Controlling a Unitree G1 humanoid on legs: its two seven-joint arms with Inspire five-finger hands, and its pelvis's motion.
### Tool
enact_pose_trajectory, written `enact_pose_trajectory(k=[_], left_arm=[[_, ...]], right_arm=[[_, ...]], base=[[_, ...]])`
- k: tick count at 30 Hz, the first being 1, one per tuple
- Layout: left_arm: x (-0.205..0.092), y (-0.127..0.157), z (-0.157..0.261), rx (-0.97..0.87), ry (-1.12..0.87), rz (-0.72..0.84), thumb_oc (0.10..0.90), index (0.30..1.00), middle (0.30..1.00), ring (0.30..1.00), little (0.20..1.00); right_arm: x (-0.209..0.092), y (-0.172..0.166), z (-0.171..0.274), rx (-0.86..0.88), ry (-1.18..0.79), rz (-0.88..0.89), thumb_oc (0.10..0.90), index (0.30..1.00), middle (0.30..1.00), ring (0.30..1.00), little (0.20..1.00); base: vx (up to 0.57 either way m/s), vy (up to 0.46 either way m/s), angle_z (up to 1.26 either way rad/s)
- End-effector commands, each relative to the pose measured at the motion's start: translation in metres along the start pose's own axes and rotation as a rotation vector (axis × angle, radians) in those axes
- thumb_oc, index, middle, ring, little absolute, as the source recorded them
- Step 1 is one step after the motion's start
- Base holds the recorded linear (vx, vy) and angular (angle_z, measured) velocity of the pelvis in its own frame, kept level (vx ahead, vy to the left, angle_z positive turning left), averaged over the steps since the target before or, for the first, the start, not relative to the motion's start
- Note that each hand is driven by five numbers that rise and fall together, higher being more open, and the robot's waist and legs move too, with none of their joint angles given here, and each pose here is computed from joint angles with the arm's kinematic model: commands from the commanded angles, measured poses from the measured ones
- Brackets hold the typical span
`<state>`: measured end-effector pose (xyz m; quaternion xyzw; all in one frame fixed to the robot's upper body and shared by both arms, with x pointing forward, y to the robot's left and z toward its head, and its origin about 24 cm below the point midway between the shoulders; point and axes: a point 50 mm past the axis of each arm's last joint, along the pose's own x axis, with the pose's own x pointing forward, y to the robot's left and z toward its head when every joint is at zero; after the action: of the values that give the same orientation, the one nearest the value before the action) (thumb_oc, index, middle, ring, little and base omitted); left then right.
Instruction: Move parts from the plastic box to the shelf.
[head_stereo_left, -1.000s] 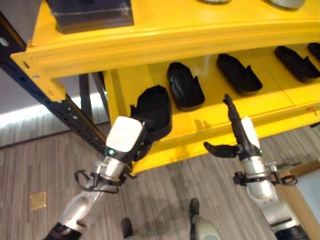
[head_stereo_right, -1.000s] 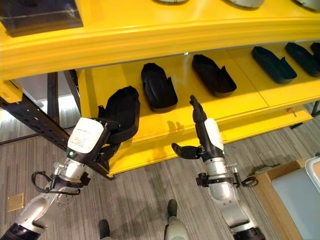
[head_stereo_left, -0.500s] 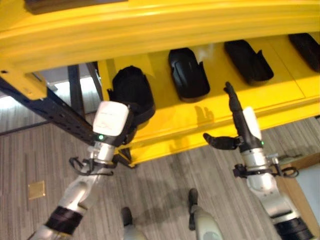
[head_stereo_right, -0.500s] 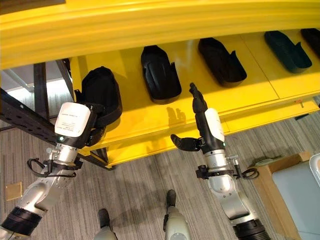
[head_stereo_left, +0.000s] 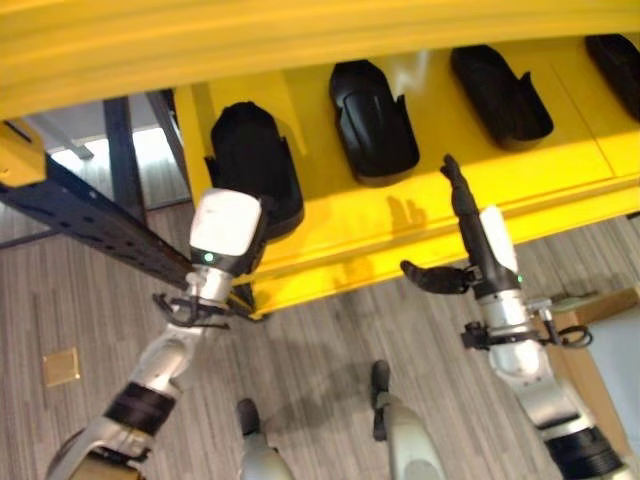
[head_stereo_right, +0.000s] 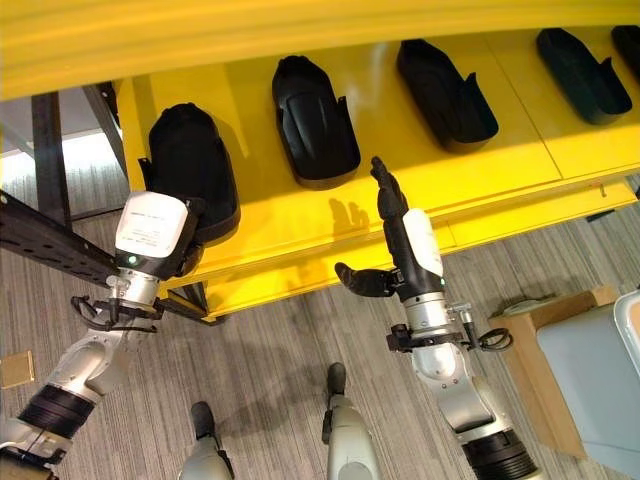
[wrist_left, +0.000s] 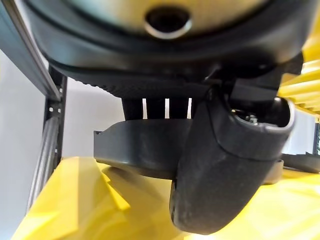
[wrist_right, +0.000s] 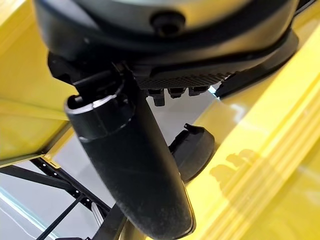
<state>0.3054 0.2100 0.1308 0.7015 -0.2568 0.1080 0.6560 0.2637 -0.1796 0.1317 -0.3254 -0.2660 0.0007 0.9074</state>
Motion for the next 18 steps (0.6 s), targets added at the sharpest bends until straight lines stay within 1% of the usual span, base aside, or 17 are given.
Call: enact_pose_trajectory(k=[1,6,10,18], left_arm=[[0.028,0.030,-0.002,0.080,-0.057,0.162,0.400,0.300,0.300,0.300,0.300],[0.033,0.029,-0.004,0.105,-0.053,0.157,0.400,0.300,0.300,0.300,0.300],[0.037,0.025,-0.010,0.154,-0.050,0.121,0.400,0.300,0.300,0.300,0.300],[0.039,0.021,-0.022,0.197,-0.013,0.092,0.400,0.300,0.300,0.300,0.300]], right_arm=[[0.022,-0.020,0.046,0.073,-0.267,-0.135,0.900,1.000,1.000,1.000,1.000],[0.021,-0.020,0.046,0.072,-0.266,-0.132,0.900,1.000,1.000,1.000,1.000],[0.020,-0.019,0.045,0.075,-0.266,-0.117,0.900,1.000,1.000,1.000,1.000],[0.019,-0.018,0.046,0.073,-0.270,-0.104,0.900,1.000,1.000,1.000,1.000]], base=[[-0.02,0.012,-0.04],[-0.01,0.003,-0.08],[0.00,0.000,0.00],[0.00,0.000,0.00]])
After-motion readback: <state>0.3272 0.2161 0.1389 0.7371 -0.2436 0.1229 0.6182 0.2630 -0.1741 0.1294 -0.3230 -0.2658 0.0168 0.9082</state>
